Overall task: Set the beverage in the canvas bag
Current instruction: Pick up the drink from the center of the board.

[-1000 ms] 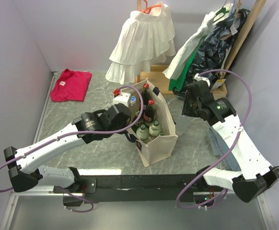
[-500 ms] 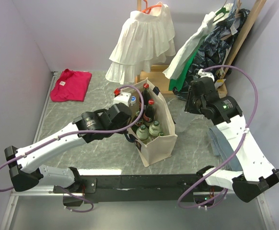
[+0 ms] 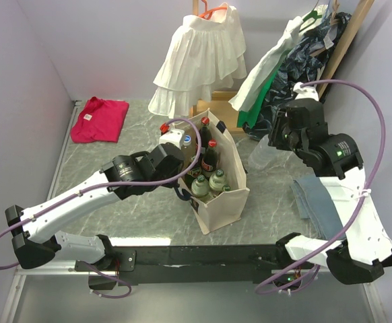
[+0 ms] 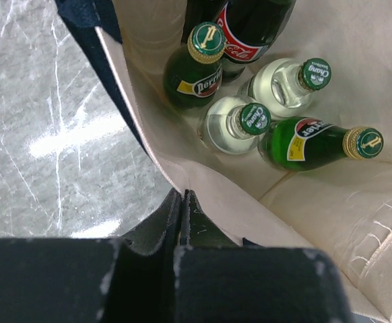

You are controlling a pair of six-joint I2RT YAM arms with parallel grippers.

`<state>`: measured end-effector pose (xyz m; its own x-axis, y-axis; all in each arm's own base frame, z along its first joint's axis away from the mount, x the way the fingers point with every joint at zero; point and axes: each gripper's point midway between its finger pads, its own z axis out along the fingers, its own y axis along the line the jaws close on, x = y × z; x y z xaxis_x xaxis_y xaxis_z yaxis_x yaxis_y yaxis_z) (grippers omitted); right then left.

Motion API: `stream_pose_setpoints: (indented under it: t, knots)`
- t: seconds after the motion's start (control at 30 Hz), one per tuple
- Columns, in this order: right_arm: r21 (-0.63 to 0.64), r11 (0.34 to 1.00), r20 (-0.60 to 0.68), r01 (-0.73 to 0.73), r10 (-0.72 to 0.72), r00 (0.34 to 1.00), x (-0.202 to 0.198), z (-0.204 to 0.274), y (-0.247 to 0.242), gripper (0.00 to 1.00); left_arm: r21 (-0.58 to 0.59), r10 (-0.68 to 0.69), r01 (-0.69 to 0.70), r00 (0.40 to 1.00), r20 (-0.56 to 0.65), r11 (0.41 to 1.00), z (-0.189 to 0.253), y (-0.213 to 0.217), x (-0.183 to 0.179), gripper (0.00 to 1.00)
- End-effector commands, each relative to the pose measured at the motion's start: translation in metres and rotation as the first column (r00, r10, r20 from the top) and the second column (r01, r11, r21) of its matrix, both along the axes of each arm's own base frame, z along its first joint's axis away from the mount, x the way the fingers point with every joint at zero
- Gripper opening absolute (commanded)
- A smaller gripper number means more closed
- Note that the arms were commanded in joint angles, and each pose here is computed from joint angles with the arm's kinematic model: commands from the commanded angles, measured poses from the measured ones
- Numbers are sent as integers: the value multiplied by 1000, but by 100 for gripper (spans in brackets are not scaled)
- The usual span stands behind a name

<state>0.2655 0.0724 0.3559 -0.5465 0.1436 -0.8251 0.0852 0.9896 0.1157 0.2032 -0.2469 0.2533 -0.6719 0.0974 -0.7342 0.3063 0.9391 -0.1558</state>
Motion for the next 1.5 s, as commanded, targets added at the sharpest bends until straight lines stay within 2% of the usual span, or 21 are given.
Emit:
stream_pose_setpoints:
  t: [0.0,0.3,0.63,1.1,1.47]
  knots:
    - [60,998,241,0,-15,970,0,73,-8,0,-115,0,11,995,99,993,52,-2,5,1]
    - [77,994,339,-77,47,939,-16,120,-6,0,-112,-2,13,995,95,994,49,-2,5,1]
    - [92,979,409,-180,128,903,-30,149,4,0,-134,-6,21,994,105,991,62,-4,4,1]
    - [92,916,573,-391,272,773,-57,209,28,0,-145,-19,35,994,108,989,67,-9,5,1]
    - [113,852,589,-511,357,725,-65,211,51,0,-144,-17,32,994,104,989,64,-9,5,1]
